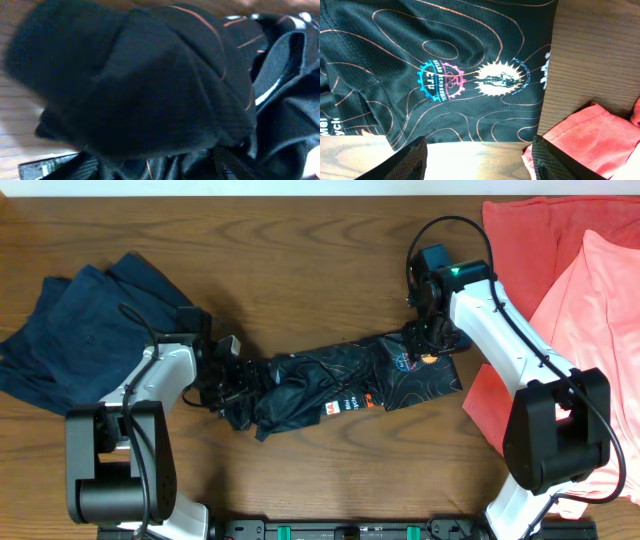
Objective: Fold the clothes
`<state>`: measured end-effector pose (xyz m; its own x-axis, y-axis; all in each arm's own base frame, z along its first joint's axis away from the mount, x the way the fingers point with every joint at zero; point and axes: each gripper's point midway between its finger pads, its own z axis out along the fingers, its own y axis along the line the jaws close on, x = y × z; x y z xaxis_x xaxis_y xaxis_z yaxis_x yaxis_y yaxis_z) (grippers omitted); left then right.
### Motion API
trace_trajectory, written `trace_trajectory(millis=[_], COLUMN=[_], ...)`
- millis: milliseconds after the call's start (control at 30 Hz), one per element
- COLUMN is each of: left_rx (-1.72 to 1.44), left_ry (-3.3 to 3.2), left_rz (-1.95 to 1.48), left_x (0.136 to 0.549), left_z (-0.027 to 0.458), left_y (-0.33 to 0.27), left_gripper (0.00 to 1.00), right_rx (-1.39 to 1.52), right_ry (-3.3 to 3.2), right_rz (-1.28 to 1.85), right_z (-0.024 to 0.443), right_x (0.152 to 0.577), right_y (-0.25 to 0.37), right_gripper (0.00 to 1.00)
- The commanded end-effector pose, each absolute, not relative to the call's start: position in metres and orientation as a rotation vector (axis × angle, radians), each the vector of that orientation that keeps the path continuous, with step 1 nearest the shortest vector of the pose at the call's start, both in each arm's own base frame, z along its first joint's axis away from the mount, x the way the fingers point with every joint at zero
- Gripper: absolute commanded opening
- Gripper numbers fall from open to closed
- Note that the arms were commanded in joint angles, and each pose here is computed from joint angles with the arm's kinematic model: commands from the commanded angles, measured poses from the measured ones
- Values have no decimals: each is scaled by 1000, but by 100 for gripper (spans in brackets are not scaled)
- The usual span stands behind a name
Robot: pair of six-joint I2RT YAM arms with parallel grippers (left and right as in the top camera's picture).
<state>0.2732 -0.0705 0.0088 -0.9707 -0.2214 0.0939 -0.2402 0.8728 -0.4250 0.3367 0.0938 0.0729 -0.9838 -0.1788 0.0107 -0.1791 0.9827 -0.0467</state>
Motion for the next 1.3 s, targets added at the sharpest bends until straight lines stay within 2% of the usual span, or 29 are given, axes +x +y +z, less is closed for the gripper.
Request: trace_trajectory(millis=[0, 67, 167, 200, 433, 633, 767, 967, 1133, 1267], left_rx=[355, 351, 347, 350, 543, 794, 828, 613, 306, 186], left_ry=[-2941, -2951, -2972, -2982, -3038, -3083, -3121, -3121, -3108, -3148], left_rz=[764, 768, 777, 781, 808, 819, 841, 1106, 1159, 1039], left_x=[263, 265, 270, 273, 297, 302, 303, 310, 311, 311], left_z=[5, 5, 6, 6, 31, 76, 111, 156, 156, 133], left_y=[-80, -80, -80, -79, -39, 11, 17, -53, -140, -191], left_gripper=[56, 41, 8, 6, 6, 6, 6, 6, 6, 6], right_rx=[254, 254, 254, 252, 75, 9, -42, -79, -78, -76], right_ry=[-3116, -3116, -3112, -3109, -3142, -3151, -3120, -3117, -3116, -3111], right_rz=[94, 94, 96, 96, 144, 141, 142, 141, 141, 140], right_z=[71, 71, 71, 71, 82, 94, 94, 94, 94, 94], right_x=[335, 335, 335, 334, 339, 340, 333, 333, 333, 332], right_y=[90, 90, 89, 89, 59, 18, -1, -9, -9, -9], right_gripper=[65, 65, 64, 63, 60, 62, 63, 63, 62, 62])
